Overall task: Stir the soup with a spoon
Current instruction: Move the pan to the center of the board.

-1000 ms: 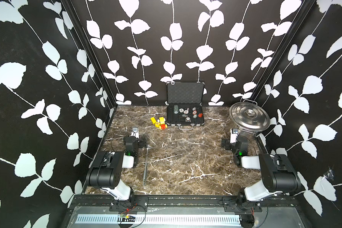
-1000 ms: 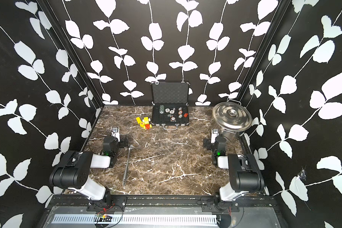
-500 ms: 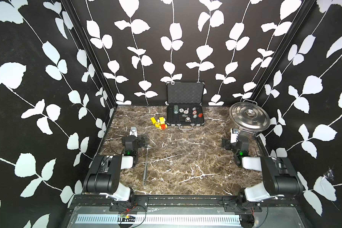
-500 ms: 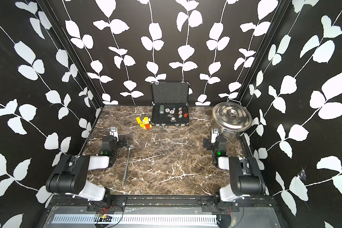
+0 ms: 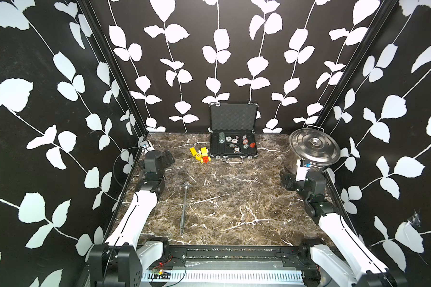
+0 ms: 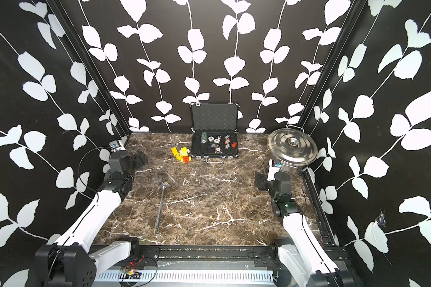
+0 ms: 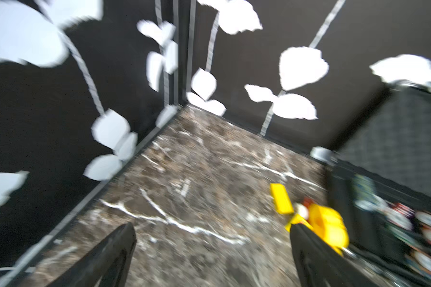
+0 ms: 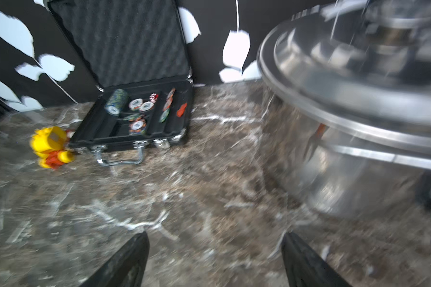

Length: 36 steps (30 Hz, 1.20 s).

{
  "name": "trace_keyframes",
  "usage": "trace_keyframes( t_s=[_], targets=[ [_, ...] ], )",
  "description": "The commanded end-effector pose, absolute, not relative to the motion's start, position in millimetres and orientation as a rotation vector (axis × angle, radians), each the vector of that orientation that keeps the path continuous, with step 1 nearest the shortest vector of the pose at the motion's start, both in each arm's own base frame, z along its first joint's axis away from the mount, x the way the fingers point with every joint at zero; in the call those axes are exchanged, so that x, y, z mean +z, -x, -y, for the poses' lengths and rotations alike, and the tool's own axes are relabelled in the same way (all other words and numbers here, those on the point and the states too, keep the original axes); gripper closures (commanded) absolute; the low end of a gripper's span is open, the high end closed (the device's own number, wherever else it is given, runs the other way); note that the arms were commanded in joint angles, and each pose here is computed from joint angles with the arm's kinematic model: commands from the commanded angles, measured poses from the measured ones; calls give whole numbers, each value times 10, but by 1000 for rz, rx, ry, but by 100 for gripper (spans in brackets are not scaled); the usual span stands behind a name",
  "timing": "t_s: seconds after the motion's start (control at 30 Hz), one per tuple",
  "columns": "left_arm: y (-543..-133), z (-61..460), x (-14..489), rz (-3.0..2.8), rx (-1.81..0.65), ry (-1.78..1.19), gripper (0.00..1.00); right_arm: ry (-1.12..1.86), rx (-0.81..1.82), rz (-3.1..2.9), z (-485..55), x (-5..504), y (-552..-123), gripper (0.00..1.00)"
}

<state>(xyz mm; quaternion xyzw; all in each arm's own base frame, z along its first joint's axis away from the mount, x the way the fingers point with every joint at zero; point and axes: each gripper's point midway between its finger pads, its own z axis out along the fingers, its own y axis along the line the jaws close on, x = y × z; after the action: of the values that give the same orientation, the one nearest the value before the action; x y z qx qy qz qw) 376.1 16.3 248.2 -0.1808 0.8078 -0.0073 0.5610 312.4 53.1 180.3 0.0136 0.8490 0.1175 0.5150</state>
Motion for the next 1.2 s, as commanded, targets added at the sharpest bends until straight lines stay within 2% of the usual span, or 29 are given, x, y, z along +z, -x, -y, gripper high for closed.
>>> trace_keyframes(
  t_s=[0.0,0.17,0.27,0.43,0.67,1.17],
  targets=[
    [-3568,418,2187,-2159,-374,301,1,-106,366,-2165,-624,1941,-2940,22],
    [-3372,1049,2031,-2315,-644,71,1,21,266,-2303,-623,2348,-2989,26],
    [-3222,1391,1942,-2371,-631,-125,1,83,102,-2375,-480,2520,-3126,26],
    [-3194,1547,1933,-2394,-639,-192,1,125,-59,-2398,-221,2787,-3464,24],
    [-3226,1560,2010,-2372,-638,-166,1,57,81,-2543,72,2509,-3765,26],
    [-3271,1444,1871,-2409,-523,-138,1,176,160,-2814,204,1990,-3810,28]
  ],
)
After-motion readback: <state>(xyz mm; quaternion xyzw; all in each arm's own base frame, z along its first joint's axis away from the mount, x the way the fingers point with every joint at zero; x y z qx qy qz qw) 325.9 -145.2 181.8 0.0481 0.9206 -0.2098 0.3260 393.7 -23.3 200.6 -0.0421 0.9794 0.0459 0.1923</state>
